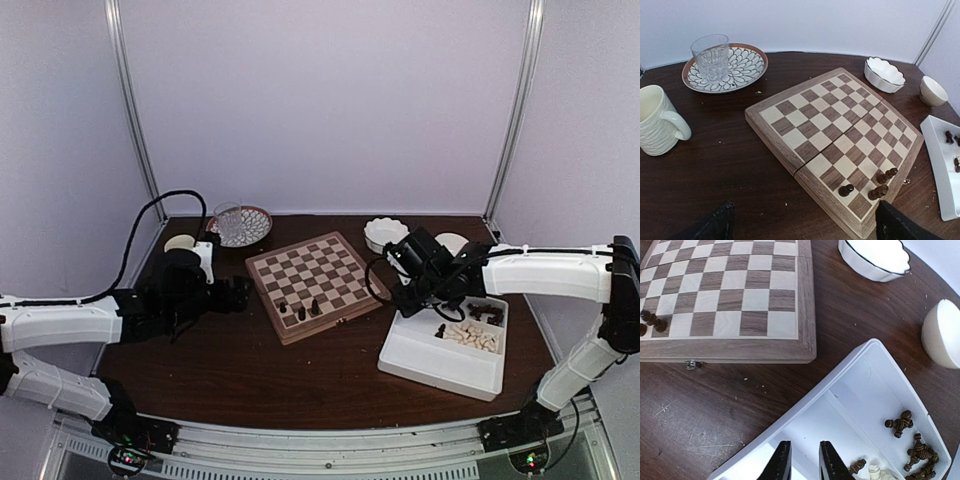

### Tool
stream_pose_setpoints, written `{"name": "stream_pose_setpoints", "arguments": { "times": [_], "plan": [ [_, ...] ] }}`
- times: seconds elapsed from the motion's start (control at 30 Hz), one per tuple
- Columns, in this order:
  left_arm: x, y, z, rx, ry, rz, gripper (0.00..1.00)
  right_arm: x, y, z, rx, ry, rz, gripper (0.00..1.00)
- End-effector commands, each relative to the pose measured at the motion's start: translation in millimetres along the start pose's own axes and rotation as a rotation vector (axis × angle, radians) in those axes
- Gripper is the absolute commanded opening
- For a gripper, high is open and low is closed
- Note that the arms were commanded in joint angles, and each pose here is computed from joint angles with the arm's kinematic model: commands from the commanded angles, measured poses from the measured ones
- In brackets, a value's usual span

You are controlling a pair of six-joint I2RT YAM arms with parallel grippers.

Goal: Set up the chess pieces on the board
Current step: Pick up the bishop from the storage box.

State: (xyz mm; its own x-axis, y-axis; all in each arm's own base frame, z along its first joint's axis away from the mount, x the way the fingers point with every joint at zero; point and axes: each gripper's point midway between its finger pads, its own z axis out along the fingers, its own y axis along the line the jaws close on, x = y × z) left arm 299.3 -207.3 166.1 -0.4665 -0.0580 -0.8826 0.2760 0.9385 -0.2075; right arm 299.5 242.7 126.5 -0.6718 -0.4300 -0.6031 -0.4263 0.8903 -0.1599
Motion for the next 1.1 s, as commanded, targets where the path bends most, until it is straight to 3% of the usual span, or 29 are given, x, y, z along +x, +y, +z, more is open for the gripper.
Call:
{"name": "stream_pose_setpoints", "arguments": {
  "times": [0.0, 0.3, 0.5, 1.07],
  "plan": [
    [-9.9, -29.0, 9.3, 0.125, 0.004, 0.057, 0.97, -3.3, -18.0, 1.5, 0.046, -0.016, 0.149, 0.21],
    [10.8, -68.6, 20.6, 0.282, 0.043, 0.191, 0.98, 18.1, -27.9, 11.4, 0.097, -0.011, 0.228, 0.19],
    [9.6, -68.9, 17.4, 0.290, 0.012, 0.243, 0.97, 37.1, -69.9, 18.9, 0.297, 0.064, 0.234, 0.19],
    [-0.2, -71.4, 6.2, 0.310, -0.019, 0.243, 0.98, 97.6, -71.3, 46.8, 0.123, 0.238, 0.462, 0.24]
  ]
}}
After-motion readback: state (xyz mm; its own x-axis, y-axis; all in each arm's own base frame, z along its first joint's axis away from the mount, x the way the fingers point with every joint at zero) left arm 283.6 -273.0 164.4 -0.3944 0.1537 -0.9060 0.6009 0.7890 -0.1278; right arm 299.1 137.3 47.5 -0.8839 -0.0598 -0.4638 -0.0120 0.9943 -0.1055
